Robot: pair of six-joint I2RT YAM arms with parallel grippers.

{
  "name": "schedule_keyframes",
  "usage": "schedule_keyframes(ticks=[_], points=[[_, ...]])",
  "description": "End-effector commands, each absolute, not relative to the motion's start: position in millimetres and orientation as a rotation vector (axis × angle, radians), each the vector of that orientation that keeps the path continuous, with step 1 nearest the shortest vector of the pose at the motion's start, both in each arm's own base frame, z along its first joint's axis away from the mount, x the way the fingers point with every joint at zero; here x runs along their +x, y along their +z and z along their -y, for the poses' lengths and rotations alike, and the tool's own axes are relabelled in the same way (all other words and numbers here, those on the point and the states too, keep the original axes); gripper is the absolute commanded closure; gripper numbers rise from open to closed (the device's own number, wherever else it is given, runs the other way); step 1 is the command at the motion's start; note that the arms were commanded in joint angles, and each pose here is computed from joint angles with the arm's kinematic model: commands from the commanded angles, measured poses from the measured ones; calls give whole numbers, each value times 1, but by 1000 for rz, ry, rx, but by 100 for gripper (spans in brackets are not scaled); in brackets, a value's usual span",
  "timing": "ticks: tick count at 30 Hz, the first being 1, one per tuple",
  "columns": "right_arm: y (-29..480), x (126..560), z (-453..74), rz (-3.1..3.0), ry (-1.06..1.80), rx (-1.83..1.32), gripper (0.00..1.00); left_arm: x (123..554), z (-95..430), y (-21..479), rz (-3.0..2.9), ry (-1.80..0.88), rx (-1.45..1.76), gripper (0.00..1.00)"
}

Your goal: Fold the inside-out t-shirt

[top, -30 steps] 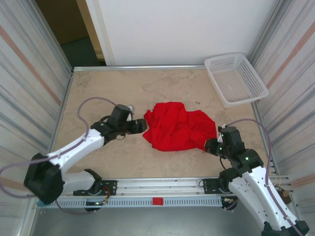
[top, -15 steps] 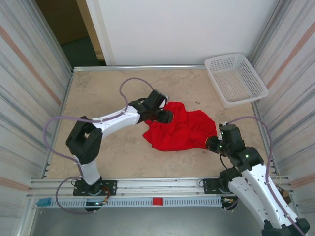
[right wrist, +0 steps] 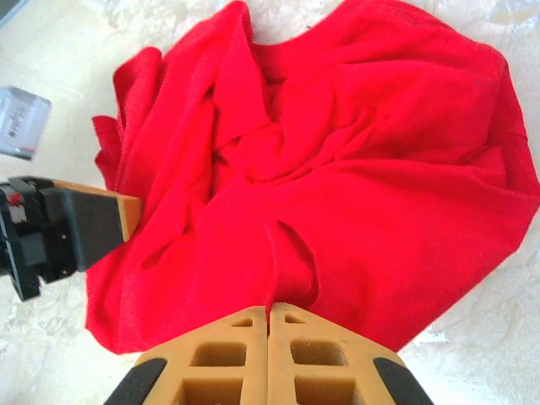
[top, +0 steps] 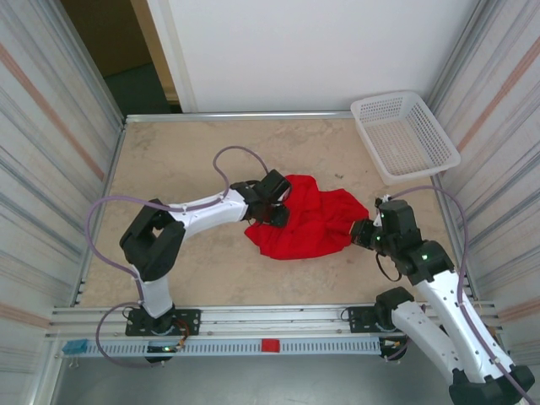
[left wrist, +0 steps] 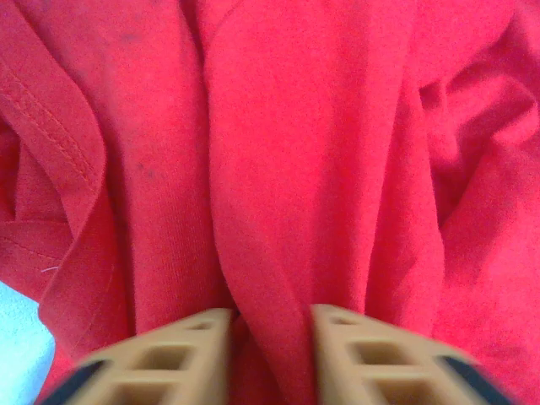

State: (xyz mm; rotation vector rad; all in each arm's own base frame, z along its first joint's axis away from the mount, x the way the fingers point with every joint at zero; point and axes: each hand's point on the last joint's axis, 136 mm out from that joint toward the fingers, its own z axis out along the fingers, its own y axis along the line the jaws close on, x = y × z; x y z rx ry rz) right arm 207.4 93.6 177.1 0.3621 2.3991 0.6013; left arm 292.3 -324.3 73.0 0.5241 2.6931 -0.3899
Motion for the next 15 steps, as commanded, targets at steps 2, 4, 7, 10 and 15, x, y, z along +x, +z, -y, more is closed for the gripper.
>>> schedule_keyframes(ticks=[2,4,7,10,15], points=[[213,228,-98,-2303,626,317,100,290,323,80,-2682,-370,525,100],[229,238,-97,-2272,617,312,100,301,318,100,-2626,-340,517,100],[269,266,-88,-2191,595,317,100,333,302,161,-2501,-398,427,100],[326,300,-70,-2069,601,353,100,374,264,240,-2324,-452,269,100],[415,356,-40,-1873,659,405,100,424,184,361,-2021,-524,20,100]])
